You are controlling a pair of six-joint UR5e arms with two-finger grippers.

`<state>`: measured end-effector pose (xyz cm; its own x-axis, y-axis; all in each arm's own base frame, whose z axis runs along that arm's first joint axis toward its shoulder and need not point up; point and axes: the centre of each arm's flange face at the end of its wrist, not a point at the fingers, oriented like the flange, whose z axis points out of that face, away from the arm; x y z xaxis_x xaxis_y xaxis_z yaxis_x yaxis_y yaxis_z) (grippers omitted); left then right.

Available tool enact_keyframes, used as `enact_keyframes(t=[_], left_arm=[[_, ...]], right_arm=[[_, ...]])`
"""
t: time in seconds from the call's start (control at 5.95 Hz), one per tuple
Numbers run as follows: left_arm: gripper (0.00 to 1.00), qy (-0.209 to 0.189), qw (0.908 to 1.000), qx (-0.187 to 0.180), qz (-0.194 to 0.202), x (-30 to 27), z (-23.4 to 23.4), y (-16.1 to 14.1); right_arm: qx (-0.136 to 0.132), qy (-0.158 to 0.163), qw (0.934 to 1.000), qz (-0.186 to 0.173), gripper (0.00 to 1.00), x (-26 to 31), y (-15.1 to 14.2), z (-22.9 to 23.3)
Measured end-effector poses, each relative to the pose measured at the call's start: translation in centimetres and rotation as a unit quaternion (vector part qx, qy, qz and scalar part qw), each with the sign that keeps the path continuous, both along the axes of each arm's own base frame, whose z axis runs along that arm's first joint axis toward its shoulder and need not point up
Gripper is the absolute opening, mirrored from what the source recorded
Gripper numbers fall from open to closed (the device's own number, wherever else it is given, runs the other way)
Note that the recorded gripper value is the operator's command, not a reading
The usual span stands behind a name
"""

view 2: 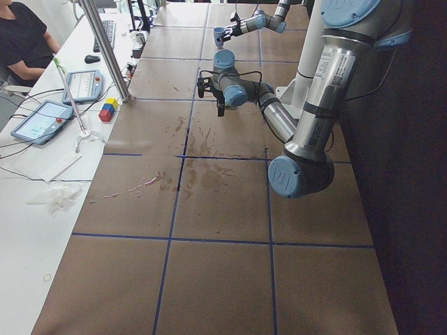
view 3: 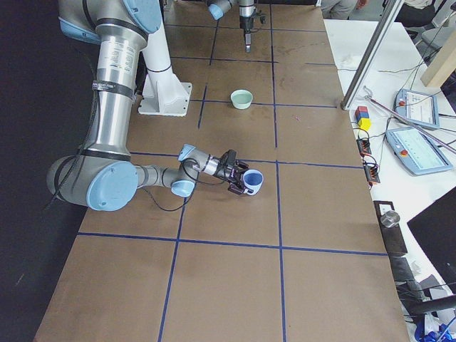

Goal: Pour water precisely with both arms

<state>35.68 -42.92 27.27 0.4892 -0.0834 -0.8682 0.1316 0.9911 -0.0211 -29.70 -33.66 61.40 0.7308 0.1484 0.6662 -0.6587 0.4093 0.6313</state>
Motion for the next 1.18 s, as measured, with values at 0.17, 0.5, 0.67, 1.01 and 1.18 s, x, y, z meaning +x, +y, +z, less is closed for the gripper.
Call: enact_keyframes(t=[0.17,0.5,0.67,1.01,1.18], left_arm=[[1.00,-0.001,1.0000,0.000,0.000,-0.07,0.11,0.06],[0.99,-0.002,1.0000,-0.002,0.000,-0.16,0.38,0.13],[1.00,-0.003,1.0000,-0.002,-0.001,-0.19,0.42,0.10],[1.00,-0.003,1.0000,-0.002,-0.001,-0.17,0.45,0.11],[1.00,-0.003,1.0000,-0.002,-0.001,-0.16,0.45,0.11]], right_arm=[[0.000,0.001,1.0000,0.000,0.83,0.07,0.00,0.08],[-0.001,0.002,1.0000,0.000,1.00,0.13,0.02,0.21],[-0.001,0.002,1.0000,0.001,1.00,0.17,0.03,0.26],[0.000,0.002,1.0000,0.001,1.00,0.38,0.08,0.14],[0.001,-0.001,1.0000,0.001,1.00,0.67,0.14,-0.13]])
